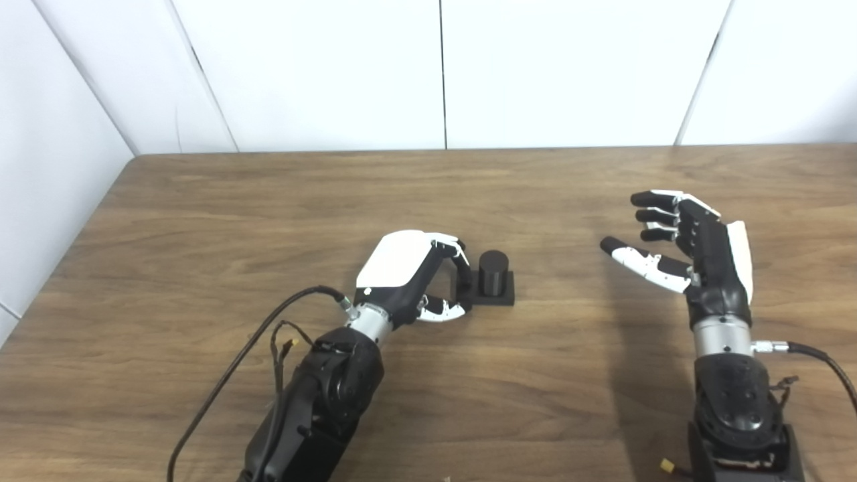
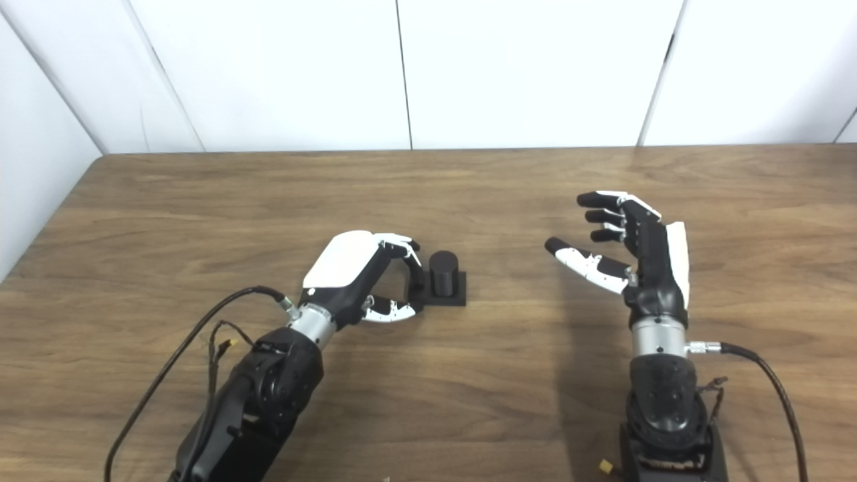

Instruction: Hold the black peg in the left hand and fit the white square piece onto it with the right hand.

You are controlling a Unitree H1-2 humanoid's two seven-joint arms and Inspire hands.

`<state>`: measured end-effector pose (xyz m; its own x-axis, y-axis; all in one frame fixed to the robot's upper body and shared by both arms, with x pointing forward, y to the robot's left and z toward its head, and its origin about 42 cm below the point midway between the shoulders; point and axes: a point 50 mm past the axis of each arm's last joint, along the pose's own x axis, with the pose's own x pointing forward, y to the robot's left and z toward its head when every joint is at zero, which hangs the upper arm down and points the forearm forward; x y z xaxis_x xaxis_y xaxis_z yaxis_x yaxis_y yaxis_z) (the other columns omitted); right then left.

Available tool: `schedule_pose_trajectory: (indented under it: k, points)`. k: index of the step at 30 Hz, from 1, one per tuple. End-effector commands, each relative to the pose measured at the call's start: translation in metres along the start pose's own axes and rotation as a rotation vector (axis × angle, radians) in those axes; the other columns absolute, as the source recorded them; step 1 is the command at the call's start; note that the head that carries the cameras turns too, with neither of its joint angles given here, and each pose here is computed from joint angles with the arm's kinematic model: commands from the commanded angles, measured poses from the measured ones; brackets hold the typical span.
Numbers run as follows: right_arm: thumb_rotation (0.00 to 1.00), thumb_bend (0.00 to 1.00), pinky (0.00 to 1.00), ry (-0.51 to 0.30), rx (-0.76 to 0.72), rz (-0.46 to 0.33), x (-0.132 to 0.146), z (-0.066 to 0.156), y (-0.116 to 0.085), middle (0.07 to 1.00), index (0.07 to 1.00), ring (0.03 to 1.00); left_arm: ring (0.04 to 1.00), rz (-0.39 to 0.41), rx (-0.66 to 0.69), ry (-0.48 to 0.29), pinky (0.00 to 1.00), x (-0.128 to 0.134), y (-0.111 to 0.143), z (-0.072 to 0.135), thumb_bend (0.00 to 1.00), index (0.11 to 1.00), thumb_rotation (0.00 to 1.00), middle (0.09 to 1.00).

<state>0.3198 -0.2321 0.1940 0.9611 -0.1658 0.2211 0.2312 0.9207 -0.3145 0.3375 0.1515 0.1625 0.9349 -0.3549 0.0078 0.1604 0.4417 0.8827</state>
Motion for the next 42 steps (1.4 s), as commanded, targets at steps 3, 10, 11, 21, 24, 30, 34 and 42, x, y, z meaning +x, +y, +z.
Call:
schedule_pose_trajectory:
  k: [3, 10, 11, 21, 24, 30, 34, 42]
  points:
    - [0.14, 0.68, 0.58, -0.149, -0.085, -0.03, 0.024, 0.028, -0.021, 0.692, 0.641, 0.661, 0.851, 0.046, 0.005, -0.026, 0.83, 0.005, 0.01, 0.0, 0.52, 0.483, 0.07, 0.804]
    - [0.21, 0.69, 0.55, -0.245, -0.354, -0.007, 0.051, 0.049, -0.054, 0.728, 0.656, 0.674, 0.854, 0.041, 0.014, -0.021, 0.84, 0.006, 0.01, 0.0, 0.52, 0.484, 0.07, 0.81]
    - [0.2, 0.69, 0.56, -0.259, -0.383, -0.001, 0.055, 0.053, -0.059, 0.74, 0.658, 0.69, 0.854, 0.04, 0.015, -0.021, 0.84, 0.006, 0.01, 0.001, 0.52, 0.484, 0.07, 0.811]
    - [0.17, 0.76, 0.59, -0.317, -0.682, 0.042, 0.101, 0.079, -0.102, 0.768, 0.654, 0.737, 0.861, 0.039, -0.003, -0.023, 0.85, 0.008, 0.008, 0.002, 0.52, 0.483, 0.07, 0.812]
    - [0.17, 0.77, 0.59, -0.326, -0.713, 0.056, 0.112, 0.08, -0.107, 0.764, 0.655, 0.731, 0.859, 0.039, 0.0, -0.022, 0.85, 0.008, 0.008, 0.002, 0.52, 0.483, 0.07, 0.812]
    - [0.16, 0.77, 0.62, -0.271, -0.758, 0.157, 0.135, 0.078, -0.112, 0.799, 0.687, 0.772, 0.857, 0.044, 0.001, -0.025, 0.85, 0.008, 0.008, 0.001, 0.52, 0.484, 0.07, 0.812]
    - [0.15, 0.76, 0.62, -0.222, -0.817, 0.229, 0.149, 0.075, -0.11, 0.81, 0.71, 0.78, 0.858, 0.042, -0.003, -0.021, 0.85, 0.007, 0.009, 0.0, 0.52, 0.484, 0.07, 0.813]
    - [0.13, 0.76, 0.6, -0.149, -0.878, 0.313, 0.168, 0.06, -0.101, 0.81, 0.711, 0.767, 0.862, 0.042, 0.001, -0.019, 0.85, 0.007, 0.01, -0.002, 0.52, 0.484, 0.07, 0.815]
